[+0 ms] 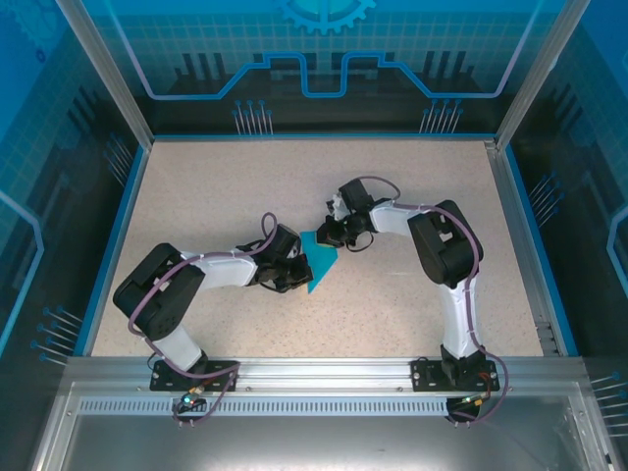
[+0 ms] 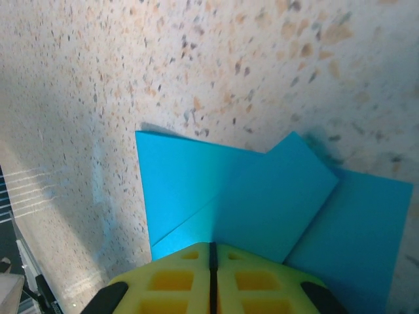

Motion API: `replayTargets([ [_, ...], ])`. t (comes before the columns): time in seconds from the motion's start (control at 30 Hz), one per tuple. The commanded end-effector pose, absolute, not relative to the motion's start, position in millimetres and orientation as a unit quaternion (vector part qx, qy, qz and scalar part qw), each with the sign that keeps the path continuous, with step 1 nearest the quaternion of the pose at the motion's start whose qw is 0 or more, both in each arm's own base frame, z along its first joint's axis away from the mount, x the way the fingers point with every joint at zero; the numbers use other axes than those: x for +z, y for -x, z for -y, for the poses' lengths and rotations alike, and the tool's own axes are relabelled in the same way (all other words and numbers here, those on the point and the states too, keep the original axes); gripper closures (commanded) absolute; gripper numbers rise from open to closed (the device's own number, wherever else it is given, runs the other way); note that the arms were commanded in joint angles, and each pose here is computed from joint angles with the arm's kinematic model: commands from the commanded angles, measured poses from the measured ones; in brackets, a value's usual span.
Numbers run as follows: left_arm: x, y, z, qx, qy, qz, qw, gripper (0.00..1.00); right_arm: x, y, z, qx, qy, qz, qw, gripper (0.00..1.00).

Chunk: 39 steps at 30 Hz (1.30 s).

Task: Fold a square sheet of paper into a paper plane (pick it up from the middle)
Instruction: Fourth fold the wing at the center of the table.

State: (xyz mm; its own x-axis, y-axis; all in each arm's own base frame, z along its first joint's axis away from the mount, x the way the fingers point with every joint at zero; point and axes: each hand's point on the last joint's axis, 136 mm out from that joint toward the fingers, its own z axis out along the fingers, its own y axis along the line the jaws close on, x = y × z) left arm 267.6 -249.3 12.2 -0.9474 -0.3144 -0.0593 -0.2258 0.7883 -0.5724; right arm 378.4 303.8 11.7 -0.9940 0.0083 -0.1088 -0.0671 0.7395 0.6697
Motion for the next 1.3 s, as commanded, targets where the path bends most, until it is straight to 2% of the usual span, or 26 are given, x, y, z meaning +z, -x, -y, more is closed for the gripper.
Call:
replayTargets([
  [0.0,-26,-218,219,-0.208,0.148,-0.967,-0.013,1.0,-17,-433,-246,0.283,-0.058,-0.951,0.111,0.91],
  [0.23,-25,-218,220,-0.209,0.145,-0.967,-0.012,1.0,0,-455,-239,0.278,-0.057,-0.95,0.133,0.91],
  [0.4,-15,-227,228,-0.225,0.137,-0.965,0.002,0.99,46,-445,-256,0.326,-0.013,-0.931,0.164,0.9],
  [0.47,-1,-238,236,-0.248,0.13,-0.96,0.021,0.91,66,-432,-259,0.333,-0.002,-0.924,0.189,0.86],
  [0.57,28,-256,245,-0.271,0.12,-0.953,0.062,0.79,74,-404,-258,0.324,-0.001,-0.928,0.185,0.79],
  [0.7,62,-277,241,-0.272,0.121,-0.947,0.121,0.61,72,-372,-262,0.326,-0.011,-0.931,0.164,0.63],
  [0.87,76,-295,214,-0.249,0.158,-0.94,0.169,0.45,70,-349,-279,0.335,-0.011,-0.931,0.143,0.56],
  [1.1,68,-299,200,-0.249,0.183,-0.938,0.159,0.35,54,-345,-299,0.326,-0.01,-0.938,0.117,0.59],
  [1.27,62,-299,209,-0.273,0.172,-0.935,0.146,0.37,45,-347,-306,0.318,-0.009,-0.942,0.106,0.61],
])
